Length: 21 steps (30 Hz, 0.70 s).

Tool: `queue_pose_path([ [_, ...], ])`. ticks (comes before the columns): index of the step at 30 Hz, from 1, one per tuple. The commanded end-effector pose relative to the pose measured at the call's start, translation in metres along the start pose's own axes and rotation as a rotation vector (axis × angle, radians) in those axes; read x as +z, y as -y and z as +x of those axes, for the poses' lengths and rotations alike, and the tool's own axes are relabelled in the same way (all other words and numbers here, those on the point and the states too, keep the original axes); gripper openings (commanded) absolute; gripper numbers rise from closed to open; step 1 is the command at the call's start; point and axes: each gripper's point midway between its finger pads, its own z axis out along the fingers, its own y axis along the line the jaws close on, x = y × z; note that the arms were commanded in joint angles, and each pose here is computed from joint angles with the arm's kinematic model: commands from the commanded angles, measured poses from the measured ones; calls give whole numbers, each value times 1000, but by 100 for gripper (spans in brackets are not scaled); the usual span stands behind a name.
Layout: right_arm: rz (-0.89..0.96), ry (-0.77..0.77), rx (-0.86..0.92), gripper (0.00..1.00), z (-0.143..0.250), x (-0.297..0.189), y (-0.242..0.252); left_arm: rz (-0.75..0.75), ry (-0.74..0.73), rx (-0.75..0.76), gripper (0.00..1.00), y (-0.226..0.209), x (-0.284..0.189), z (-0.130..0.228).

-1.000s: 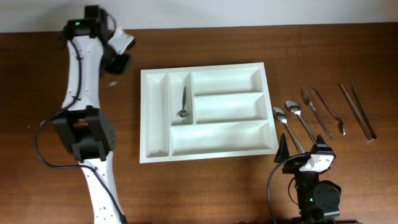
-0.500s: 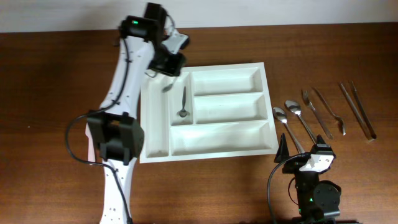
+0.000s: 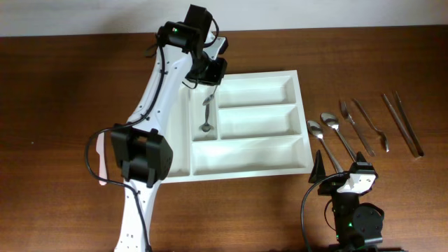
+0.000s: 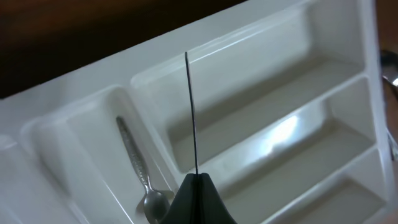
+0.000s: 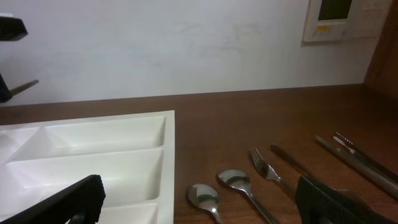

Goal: Pack container
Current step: 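Place the second spoon with the left gripper into the same compartment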

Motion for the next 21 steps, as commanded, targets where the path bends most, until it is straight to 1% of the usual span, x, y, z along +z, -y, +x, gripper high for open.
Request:
queue_pose_path([
  [1, 20, -5, 3, 99, 2, 0, 4, -51, -65, -88, 2, -22, 32, 9],
  [4, 20, -5, 3, 99, 2, 0, 4, -102, -101, -105, 2, -35, 45, 17],
  [9, 20, -5, 3, 99, 2, 0, 4, -112, -157, -135, 2, -47, 54, 29],
  [14, 20, -5, 3, 99, 2, 0, 4, -116, -170, -162, 2, -59, 52, 33],
  [15, 20, -5, 3, 99, 2, 0, 4, -117, -172, -168, 19, -61, 51, 34],
  [16, 20, -5, 3, 99, 2, 0, 4, -118, -175, -169, 26, -62, 51, 34],
  [17, 20, -5, 3, 99, 2, 0, 4, -118, -178, -169, 30, -62, 51, 35],
  [18, 20, -5, 3, 99, 2, 0, 4, -118, -178, -170, 40, -62, 51, 35],
  [19, 20, -5, 3, 99, 2, 0, 4, -117, -178, -161, 47, -62, 51, 35],
  [21, 20, -5, 3, 98, 2, 0, 4, -113, -183, -125, 47, -62, 50, 36],
])
